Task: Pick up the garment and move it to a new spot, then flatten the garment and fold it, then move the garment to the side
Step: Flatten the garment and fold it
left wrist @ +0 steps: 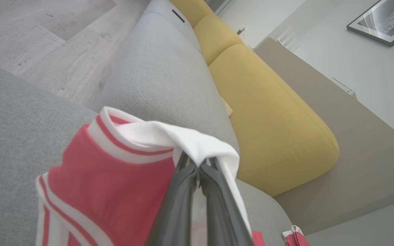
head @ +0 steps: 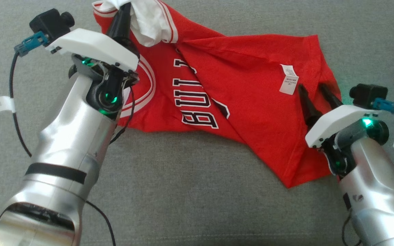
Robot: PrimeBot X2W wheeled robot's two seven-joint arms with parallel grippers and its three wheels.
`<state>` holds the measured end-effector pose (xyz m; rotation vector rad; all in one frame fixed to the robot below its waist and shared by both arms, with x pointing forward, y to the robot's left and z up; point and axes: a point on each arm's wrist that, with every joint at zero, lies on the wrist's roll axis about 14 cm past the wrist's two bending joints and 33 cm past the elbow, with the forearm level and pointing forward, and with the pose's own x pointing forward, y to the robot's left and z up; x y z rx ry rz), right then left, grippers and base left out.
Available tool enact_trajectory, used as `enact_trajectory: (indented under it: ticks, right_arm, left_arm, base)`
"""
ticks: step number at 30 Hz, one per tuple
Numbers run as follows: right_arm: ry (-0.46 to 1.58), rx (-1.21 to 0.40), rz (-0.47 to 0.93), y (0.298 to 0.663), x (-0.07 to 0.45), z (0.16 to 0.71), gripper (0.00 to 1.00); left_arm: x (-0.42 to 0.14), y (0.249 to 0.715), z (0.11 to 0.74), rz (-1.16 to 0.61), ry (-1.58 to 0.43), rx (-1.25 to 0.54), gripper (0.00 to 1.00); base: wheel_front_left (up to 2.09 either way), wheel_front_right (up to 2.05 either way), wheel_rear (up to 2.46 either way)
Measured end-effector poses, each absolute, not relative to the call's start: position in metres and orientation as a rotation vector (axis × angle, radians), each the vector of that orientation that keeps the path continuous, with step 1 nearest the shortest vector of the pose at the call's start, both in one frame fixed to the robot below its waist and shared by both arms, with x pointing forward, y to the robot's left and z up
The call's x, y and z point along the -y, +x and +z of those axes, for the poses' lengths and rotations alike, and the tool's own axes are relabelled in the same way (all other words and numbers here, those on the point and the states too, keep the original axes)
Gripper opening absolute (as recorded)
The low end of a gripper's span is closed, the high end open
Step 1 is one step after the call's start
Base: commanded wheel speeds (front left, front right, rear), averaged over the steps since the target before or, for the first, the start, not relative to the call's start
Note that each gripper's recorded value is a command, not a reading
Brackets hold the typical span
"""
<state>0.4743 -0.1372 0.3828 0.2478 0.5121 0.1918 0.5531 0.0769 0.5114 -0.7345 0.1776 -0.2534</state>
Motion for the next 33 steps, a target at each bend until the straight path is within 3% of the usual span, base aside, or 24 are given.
enact_trajectory:
  ticks: [7, 23, 26, 27, 28, 30, 33]
  right_arm:
    - [0.256, -0.466, 0.201, 0.494, 0.136, 0.397, 1.0]
    - [0.277, -0.533, 0.14, 0.517, 0.142, 0.384, 1.0]
    - [0.268, -0.536, 0.153, 0.52, 0.137, 0.384, 0.71]
    - [0.27, -0.542, 0.154, 0.519, 0.136, 0.383, 0.53]
    - [0.268, -0.548, 0.155, 0.518, 0.135, 0.381, 0.45]
    - [0.265, -0.553, 0.155, 0.516, 0.135, 0.378, 0.0]
    - [0.258, -0.526, 0.151, 0.52, 0.137, 0.381, 0.0]
  left_arm:
    - [-0.076, 0.553, 0.513, -0.262, -0.732, -0.169, 0.0]
    - [-0.085, 0.547, 0.506, -0.248, -0.715, -0.183, 0.0]
    - [-0.087, 0.545, 0.504, -0.244, -0.711, -0.186, 0.0]
    - [-0.088, 0.545, 0.503, -0.241, -0.709, -0.188, 0.0]
    - [-0.089, 0.545, 0.502, -0.239, -0.708, -0.19, 0.0]
    - [-0.09, 0.545, 0.501, -0.236, -0.707, -0.192, 0.0]
    - [-0.09, 0.545, 0.5, -0.234, -0.707, -0.193, 0.0]
  base:
    - [0.0, 0.0, 0.0]
    - [0.0, 0.0, 0.0]
    - [0.0, 0.0, 0.0]
    - [0.0, 0.0, 0.0]
    - [0.0, 0.0, 0.0]
    - [0.0, 0.0, 0.0]
    - [0.0, 0.0, 0.0]
